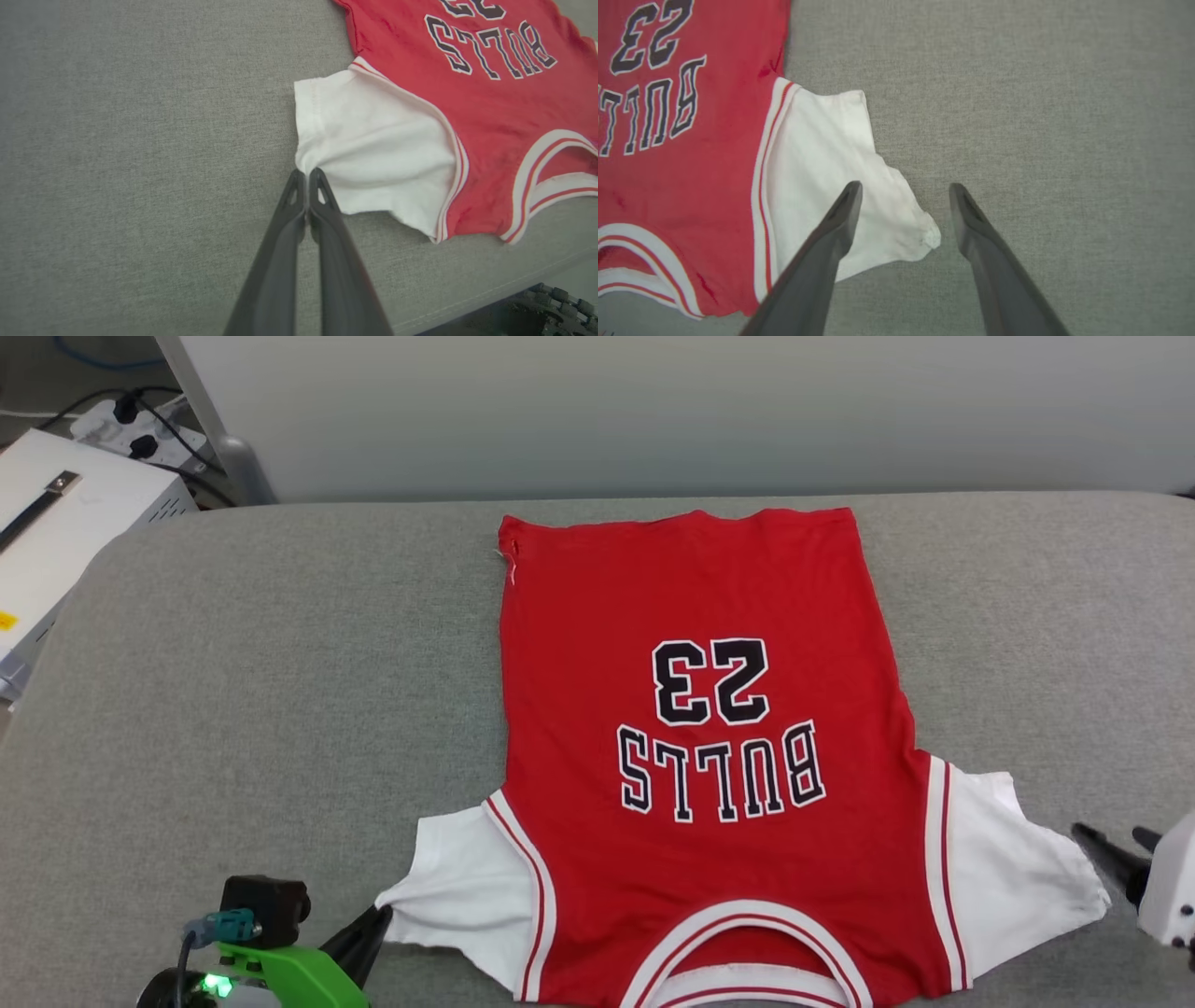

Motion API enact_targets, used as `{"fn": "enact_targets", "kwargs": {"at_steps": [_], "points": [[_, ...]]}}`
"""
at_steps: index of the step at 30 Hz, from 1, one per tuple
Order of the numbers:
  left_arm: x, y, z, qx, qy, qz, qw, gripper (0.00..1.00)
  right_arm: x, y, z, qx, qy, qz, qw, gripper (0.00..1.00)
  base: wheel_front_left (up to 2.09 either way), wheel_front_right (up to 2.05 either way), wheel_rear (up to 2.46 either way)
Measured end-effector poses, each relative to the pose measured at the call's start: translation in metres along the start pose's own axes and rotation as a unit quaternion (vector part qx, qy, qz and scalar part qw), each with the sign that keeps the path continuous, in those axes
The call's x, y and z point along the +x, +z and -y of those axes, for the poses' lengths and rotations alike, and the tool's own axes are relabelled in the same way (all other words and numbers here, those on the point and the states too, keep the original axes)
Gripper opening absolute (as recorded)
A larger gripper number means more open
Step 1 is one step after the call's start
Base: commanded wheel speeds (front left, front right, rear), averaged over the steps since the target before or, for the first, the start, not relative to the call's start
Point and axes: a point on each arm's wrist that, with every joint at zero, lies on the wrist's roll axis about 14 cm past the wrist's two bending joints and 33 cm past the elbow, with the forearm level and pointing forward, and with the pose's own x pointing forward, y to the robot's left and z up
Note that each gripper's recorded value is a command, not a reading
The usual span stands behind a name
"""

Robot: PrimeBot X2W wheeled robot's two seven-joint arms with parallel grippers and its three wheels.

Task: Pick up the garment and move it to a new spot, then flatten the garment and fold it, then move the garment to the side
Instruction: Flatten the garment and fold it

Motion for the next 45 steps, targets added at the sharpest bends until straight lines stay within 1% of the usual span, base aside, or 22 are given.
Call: {"fn": "enact_targets", "kwargs": {"at_steps": [4, 6, 10, 12, 16, 18, 20, 22, 28, 34, 39, 43, 44, 45], "points": [[0.002, 0.010, 0.013, -0.005, -0.018, 0.000, 1.000, 0.00, 0.009, 0.046, -0.029, -0.007, 0.038, 0.034, 0.999, 1.00, 0.00, 0.00, 0.00], [0.002, 0.013, 0.021, -0.012, -0.028, -0.005, 1.000, 0.00, 0.015, 0.071, -0.043, -0.030, 0.051, 0.044, 0.997, 1.00, 0.00, 0.00, 0.00], [0.003, 0.014, 0.030, -0.013, -0.044, -0.025, 0.999, 0.00, 0.032, 0.111, -0.060, -0.072, 0.056, 0.050, 0.995, 1.00, 0.00, 0.00, 0.00], [0.005, 0.015, 0.033, -0.013, -0.051, -0.029, 0.998, 0.00, 0.044, 0.127, -0.069, -0.083, 0.061, 0.045, 0.994, 1.00, 0.00, 0.00, 0.00], [0.012, 0.016, 0.037, -0.023, -0.060, -0.040, 0.997, 0.00, 0.077, 0.155, -0.087, -0.065, 0.083, 0.028, 0.994, 1.00, 0.00, 0.00, 0.00], [0.015, 0.013, 0.033, -0.023, -0.055, -0.048, 0.997, 0.00, 0.095, 0.165, -0.090, -0.080, 0.074, 0.014, 0.994, 1.00, 0.00, 0.00, 0.00], [0.017, 0.009, 0.029, -0.022, -0.050, -0.055, 0.997, 0.00, 0.113, 0.176, -0.087, -0.105, 0.052, 0.001, 0.993, 1.00, 0.00, 0.00, 0.00], [0.020, 0.006, 0.026, -0.024, -0.047, -0.063, 0.997, 0.00, 0.132, 0.184, -0.084, -0.114, 0.036, -0.013, 0.993, 1.00, 0.00, 0.00, 0.00], [0.023, -0.008, 0.017, -0.035, -0.038, -0.091, 0.995, 0.00, 0.191, 0.183, -0.082, -0.112, 0.008, -0.070, 0.991, 1.00, 0.00, 0.00, 0.00], [0.024, -0.017, 0.001, -0.055, -0.004, -0.101, 0.993, 0.00, 0.243, 0.168, -0.087, -0.101, -0.005, -0.119, 0.988, 1.00, 0.00, 0.00, 0.00], [0.022, -0.027, -0.009, -0.066, 0.017, -0.115, 0.991, 0.00, 0.276, 0.155, -0.092, -0.098, -0.011, -0.142, 0.985, 1.00, 0.00, 0.00, 0.00], [0.021, -0.032, -0.017, -0.073, 0.035, -0.121, 0.989, 0.00, 0.294, 0.147, -0.096, -0.101, -0.015, -0.155, 0.983, 1.00, 0.00, 0.00, 0.00], [0.020, -0.034, -0.018, -0.075, 0.039, -0.121, 0.989, 0.00, 0.298, 0.143, -0.098, -0.101, -0.012, -0.157, 0.982, 0.91, 0.00, 0.00, 0.00], [0.020, -0.034, -0.019, -0.076, 0.041, -0.122, 0.989, 0.00, 0.301, 0.142, -0.099, -0.100, -0.011, -0.159, 0.982, 0.33, 0.00, 0.00, 0.00]]}}
